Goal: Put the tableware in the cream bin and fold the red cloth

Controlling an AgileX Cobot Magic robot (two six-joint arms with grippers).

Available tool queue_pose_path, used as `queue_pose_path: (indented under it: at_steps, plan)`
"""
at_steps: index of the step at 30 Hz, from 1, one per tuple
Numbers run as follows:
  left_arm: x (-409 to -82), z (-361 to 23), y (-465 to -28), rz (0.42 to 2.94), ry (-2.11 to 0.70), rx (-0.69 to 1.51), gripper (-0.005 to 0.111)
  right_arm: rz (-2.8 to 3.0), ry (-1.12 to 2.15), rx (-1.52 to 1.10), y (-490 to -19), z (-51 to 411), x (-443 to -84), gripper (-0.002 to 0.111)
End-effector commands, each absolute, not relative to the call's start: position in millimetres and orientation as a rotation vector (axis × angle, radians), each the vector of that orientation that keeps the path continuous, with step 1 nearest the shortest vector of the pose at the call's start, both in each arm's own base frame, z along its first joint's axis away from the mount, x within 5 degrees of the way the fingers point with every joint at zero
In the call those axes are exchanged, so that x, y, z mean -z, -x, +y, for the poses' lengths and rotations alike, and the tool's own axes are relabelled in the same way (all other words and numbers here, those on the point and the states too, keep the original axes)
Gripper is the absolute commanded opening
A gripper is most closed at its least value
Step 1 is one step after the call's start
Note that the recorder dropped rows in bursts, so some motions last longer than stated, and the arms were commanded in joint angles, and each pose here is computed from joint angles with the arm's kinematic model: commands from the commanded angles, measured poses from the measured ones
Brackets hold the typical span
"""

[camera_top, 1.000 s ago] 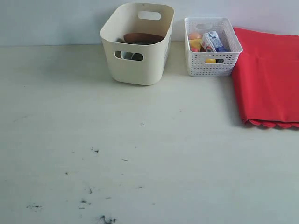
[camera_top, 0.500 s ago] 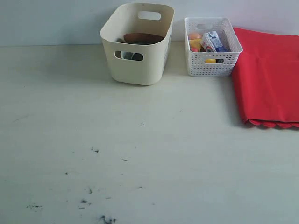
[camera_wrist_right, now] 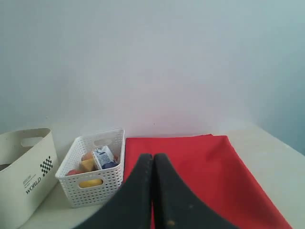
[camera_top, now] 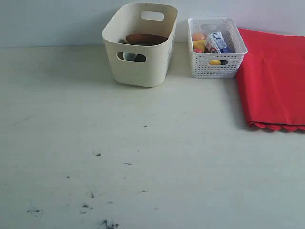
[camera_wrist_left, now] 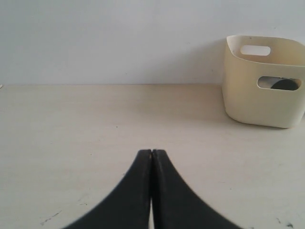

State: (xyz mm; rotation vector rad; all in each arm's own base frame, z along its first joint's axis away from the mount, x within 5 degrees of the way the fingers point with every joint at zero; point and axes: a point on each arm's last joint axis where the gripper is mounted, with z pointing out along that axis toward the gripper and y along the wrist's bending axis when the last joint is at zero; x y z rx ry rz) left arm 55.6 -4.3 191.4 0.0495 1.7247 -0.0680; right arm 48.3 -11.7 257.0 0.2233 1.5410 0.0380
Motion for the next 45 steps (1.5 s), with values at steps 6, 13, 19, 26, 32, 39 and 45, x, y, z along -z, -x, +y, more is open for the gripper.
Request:
queue_pose_path:
  at_steps: [6,13,19,26,32,39,45]
  plan:
    - [-192,-4,-55,1.716,-0.050,0.064,0.001,1.578,-0.287,-0.131,-51,-9,-224,0.000]
    - [-192,-4,-55,1.716,-0.050,0.064,0.001,1.602,-0.263,-0.140,-55,-7,-207,0.000]
    - [-192,-4,-55,1.716,-0.050,0.064,0.001,1.613,-0.259,-0.147,-56,-6,-200,0.000]
    - [-192,-4,-55,1.716,-0.050,0.064,0.001,1.623,-0.268,-0.146,-56,-7,-199,0.000]
    - [-192,-4,-55,1.716,-0.050,0.064,0.001,1.667,-0.361,-0.207,-55,-7,-193,0.000]
    - [-192,-4,-55,1.716,-0.050,0.064,0.001,1.692,-0.187,-0.152,-56,-1,-194,0.000]
    - [-192,-4,-55,1.716,-0.050,0.064,0.001,1.759,-0.096,-0.119,-55,2,-188,0.000]
